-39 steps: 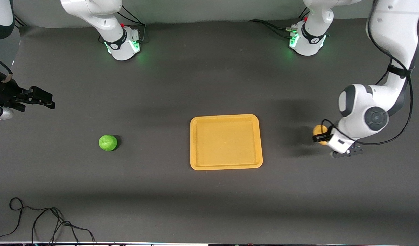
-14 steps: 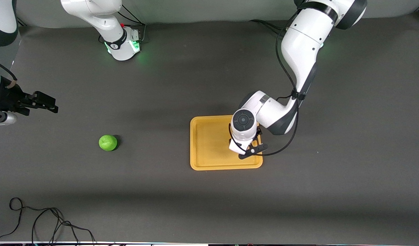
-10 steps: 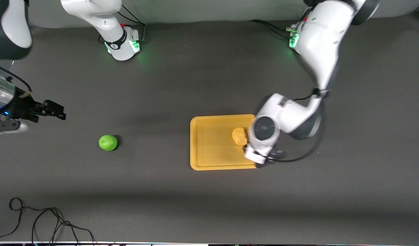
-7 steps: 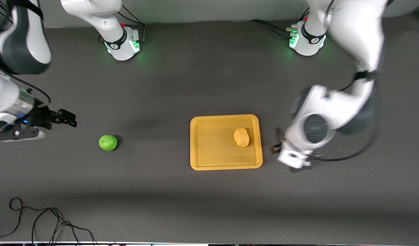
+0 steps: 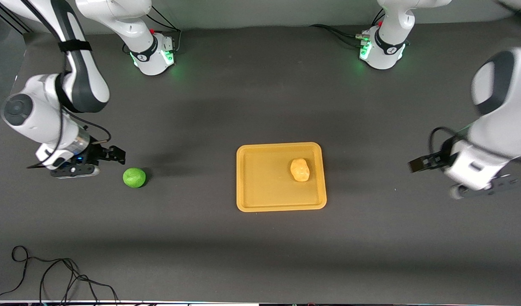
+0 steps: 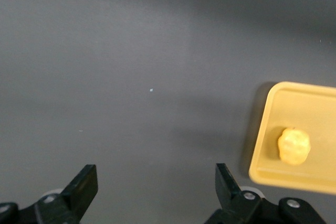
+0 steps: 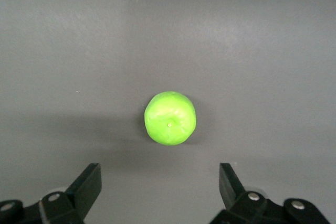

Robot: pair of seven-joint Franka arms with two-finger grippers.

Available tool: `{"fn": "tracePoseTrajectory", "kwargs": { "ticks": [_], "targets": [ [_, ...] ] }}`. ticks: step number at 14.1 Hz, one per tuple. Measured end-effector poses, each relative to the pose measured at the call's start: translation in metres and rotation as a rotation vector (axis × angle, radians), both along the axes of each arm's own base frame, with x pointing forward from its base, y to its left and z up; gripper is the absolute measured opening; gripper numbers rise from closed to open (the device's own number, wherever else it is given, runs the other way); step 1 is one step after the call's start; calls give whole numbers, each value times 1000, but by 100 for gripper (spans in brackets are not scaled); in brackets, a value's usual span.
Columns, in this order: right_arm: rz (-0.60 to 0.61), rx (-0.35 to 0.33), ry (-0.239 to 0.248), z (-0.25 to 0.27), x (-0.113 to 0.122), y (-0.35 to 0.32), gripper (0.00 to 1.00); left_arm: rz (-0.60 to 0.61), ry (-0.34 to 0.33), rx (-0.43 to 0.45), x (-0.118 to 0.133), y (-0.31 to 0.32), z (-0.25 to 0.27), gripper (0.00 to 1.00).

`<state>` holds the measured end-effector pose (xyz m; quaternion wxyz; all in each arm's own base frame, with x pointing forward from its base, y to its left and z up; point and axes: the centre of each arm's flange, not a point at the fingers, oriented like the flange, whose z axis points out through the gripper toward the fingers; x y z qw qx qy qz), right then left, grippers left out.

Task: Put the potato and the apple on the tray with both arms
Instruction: 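Release the potato, withdraw the left gripper while the right gripper reaches apple, then lower the right gripper around the green apple and close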

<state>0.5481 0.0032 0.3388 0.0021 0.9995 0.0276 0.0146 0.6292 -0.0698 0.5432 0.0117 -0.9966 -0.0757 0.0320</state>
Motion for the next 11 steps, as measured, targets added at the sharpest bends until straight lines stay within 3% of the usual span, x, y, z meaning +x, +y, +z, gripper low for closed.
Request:
{"fn": "tracePoseTrajectory", "kwargs": {
  "ticks": [5, 11],
  "targets": [
    [11, -3, 1, -55, -2, 6, 100, -69, -27, 10, -43, 39, 41, 100],
    [12, -7, -12, -119, 2, 5, 100, -82, -44, 30, -103, 52, 50, 100]
  ]
}}
